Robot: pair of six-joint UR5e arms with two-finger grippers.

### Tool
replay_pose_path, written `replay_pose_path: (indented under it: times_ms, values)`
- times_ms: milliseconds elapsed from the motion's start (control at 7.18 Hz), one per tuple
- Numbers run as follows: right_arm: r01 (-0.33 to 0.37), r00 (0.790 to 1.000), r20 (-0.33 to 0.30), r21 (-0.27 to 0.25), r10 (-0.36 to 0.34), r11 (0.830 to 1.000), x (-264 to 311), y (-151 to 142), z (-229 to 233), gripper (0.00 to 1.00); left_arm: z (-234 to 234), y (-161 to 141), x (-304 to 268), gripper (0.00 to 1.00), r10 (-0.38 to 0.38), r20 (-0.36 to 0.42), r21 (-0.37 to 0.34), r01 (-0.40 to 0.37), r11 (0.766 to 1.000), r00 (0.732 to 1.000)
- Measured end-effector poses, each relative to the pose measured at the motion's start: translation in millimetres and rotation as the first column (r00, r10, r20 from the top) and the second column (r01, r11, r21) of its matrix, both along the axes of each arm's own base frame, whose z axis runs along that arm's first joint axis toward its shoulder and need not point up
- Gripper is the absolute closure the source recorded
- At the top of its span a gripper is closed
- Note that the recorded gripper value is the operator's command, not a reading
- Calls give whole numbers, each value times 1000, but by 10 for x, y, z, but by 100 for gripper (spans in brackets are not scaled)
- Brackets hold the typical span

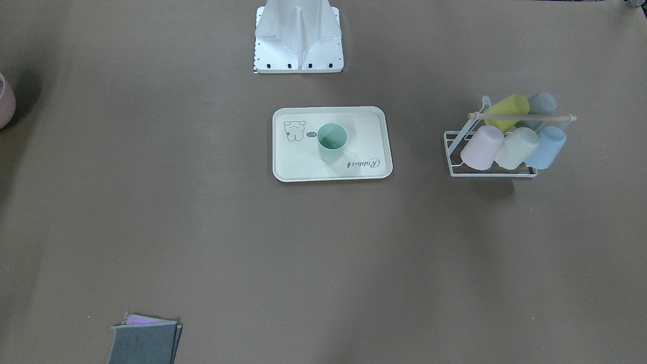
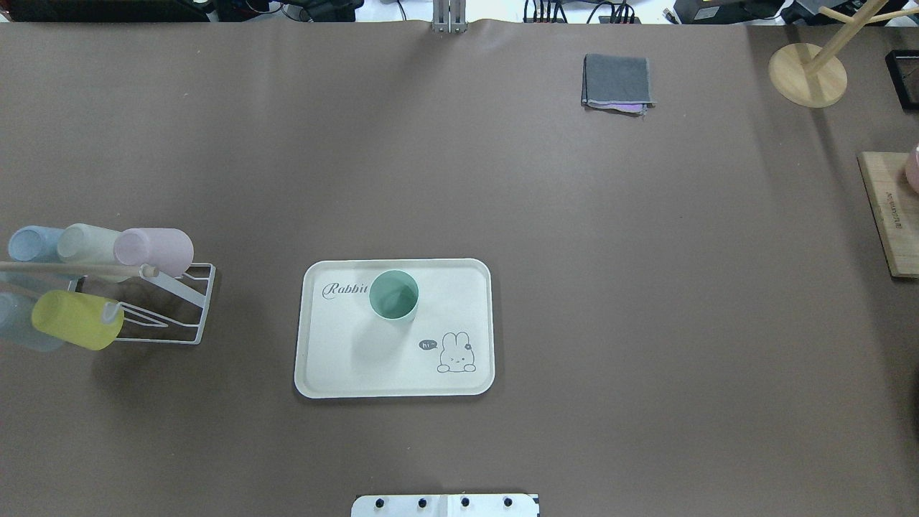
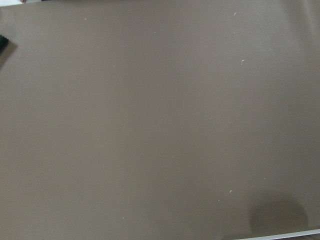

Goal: Pick up and place green cup on tray

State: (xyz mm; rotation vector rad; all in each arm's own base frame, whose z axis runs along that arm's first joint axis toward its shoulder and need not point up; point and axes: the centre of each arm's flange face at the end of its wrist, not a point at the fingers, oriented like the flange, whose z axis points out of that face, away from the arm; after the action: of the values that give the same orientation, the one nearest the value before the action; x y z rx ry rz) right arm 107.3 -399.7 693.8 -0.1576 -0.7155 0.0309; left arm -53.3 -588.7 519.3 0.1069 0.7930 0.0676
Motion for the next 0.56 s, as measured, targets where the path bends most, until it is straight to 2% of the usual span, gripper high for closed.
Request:
replay_pose_path:
  times_ms: [557]
  values:
    - [-9,1000,-4,-13,9,1000,0,29,17,0,494,226,-110,2,-11,15,-88,12,996,1000]
